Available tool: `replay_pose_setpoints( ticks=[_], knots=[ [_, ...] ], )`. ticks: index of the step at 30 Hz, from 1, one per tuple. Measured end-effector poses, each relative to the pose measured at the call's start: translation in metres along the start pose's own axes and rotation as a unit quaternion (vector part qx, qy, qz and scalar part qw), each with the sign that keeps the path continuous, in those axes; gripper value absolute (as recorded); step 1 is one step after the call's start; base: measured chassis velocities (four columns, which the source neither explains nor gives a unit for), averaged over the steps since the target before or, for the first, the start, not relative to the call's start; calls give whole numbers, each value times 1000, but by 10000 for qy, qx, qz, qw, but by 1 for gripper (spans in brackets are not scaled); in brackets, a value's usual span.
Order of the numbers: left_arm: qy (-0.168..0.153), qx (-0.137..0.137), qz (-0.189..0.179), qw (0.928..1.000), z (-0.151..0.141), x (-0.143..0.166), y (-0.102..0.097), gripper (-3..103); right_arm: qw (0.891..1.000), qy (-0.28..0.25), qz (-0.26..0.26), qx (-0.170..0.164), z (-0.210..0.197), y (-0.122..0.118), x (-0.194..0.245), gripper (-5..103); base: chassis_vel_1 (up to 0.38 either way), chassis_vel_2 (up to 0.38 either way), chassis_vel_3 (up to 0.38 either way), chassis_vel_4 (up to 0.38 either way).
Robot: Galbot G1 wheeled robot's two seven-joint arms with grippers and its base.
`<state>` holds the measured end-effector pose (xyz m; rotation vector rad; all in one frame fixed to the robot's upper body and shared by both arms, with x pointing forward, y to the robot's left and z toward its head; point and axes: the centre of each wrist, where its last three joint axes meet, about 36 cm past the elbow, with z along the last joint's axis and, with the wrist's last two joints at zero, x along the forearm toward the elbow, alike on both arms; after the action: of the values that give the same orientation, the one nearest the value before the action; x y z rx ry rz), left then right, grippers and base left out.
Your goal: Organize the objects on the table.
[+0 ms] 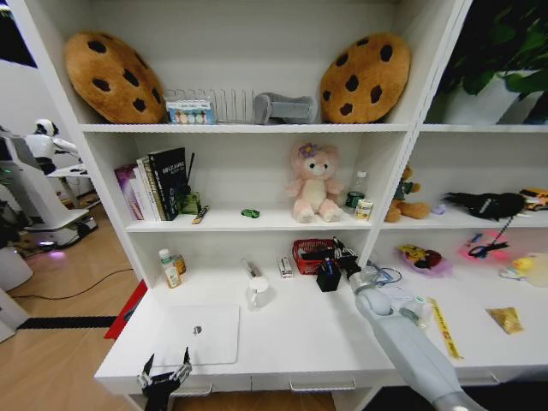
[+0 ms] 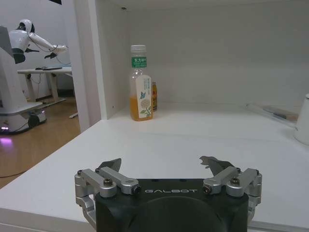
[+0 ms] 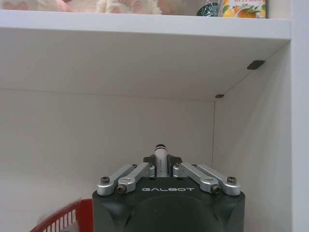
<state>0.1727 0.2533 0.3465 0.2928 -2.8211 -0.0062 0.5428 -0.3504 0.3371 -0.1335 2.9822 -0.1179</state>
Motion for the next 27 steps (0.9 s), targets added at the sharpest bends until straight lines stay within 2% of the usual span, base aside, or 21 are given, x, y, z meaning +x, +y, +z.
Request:
replay_pose_setpoints(
  ticks=[5,23,24,26,27],
  knots=[
    [-5,4,-22,10000,-1,0,2,98,9999,-86,-14,-65,8,15,-4,12,0,0,0,0],
    [5,62,-24,10000,-1,-1,1,98,10000,19,-12,-64,21,22,4,12,0,0,0,0],
    [0,71,-27,10000,-1,-2,1,98,10000,11,-14,-66,20,21,3,8,0,0,0,0],
    [-3,67,-34,10000,-2,-2,2,98,10000,4,-9,-69,18,20,4,16,0,0,0,0],
    [-3,67,-34,10000,-2,-2,2,98,10000,4,-9,-69,18,20,4,16,0,0,0,0]
  ],
)
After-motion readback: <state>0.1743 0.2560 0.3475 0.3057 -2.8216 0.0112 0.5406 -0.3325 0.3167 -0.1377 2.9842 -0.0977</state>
